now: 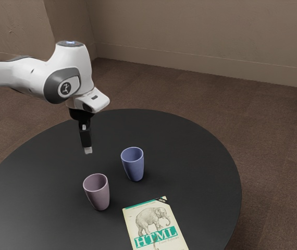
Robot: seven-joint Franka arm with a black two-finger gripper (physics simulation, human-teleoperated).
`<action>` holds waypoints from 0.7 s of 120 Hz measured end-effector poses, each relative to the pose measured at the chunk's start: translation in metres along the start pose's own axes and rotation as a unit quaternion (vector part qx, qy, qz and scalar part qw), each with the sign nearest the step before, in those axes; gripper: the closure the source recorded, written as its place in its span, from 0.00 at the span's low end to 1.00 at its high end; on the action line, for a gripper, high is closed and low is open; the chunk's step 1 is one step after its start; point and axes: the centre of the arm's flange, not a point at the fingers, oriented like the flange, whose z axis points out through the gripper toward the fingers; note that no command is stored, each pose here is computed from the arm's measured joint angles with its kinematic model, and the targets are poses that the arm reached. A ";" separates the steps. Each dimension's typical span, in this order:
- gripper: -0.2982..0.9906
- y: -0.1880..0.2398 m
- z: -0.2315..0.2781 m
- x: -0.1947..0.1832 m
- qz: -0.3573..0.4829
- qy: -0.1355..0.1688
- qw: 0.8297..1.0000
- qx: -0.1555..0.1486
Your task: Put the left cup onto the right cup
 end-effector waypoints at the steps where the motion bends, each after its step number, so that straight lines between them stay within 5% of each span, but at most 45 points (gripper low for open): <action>1: 0.23 0.000 0.002 0.000 -0.001 0.000 1.000 0.000; 21: 0.23 0.009 0.029 0.014 0.000 -0.007 1.000 -0.002; 48: 0.23 0.081 0.051 0.069 0.063 -0.013 0.998 0.002; 84: 0.23 0.057 0.059 0.048 0.013 -0.011 1.000 0.001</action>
